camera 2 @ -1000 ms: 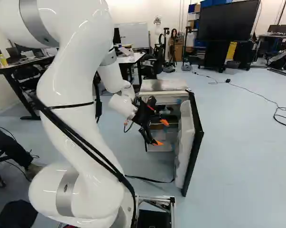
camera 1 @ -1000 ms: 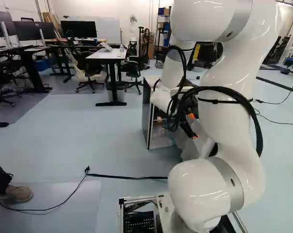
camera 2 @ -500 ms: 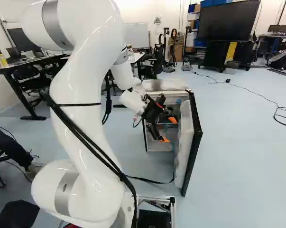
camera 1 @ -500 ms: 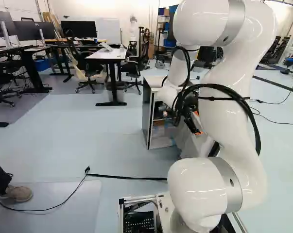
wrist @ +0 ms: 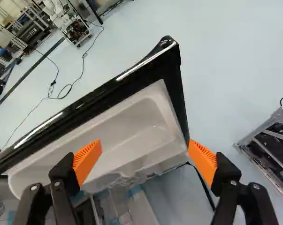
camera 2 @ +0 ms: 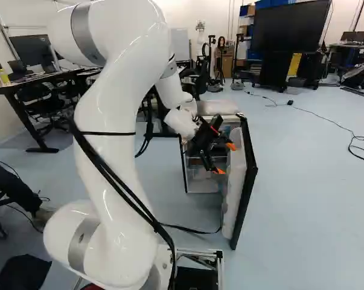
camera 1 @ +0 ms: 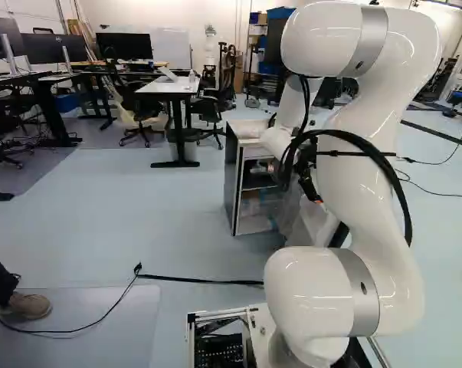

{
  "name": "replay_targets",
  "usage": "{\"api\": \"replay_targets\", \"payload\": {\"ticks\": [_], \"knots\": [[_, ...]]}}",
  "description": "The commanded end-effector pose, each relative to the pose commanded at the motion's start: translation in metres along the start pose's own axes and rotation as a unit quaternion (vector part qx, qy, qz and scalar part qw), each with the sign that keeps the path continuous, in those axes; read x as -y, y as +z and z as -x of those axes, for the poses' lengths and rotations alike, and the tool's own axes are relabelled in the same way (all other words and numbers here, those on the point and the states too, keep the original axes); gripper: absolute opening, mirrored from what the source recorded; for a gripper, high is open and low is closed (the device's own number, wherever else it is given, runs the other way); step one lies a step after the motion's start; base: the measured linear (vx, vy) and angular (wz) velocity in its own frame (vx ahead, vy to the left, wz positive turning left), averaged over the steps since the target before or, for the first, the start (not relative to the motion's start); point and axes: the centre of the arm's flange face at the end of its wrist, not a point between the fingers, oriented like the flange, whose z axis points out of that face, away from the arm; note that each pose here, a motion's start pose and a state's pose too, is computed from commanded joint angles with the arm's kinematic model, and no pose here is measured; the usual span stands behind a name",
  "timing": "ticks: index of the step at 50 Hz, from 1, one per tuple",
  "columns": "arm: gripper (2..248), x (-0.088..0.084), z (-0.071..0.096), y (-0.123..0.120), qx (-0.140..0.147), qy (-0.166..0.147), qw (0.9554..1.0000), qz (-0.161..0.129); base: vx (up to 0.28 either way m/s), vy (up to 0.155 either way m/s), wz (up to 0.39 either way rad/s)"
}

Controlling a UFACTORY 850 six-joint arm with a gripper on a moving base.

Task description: Open the fridge door

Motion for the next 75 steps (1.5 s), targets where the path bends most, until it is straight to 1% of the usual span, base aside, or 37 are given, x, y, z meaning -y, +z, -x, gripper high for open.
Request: {"api": "replay_targets", "payload": {"ticks": [17,34,53,75], "knots": [[247,0.035,-0.007,0.022,-0.006,0.035,0.9993,0.007,0.000,0.000,0.000],[247,0.067,-0.013,0.047,-0.013,0.067,0.9976,0.014,0.000,0.000,0.000],[247,0.101,-0.020,0.077,-0.020,0.100,0.9946,0.019,0.000,0.000,0.000],[247,0.137,-0.029,0.110,-0.028,0.137,0.9899,0.022,0.000,0.000,0.000]]}}
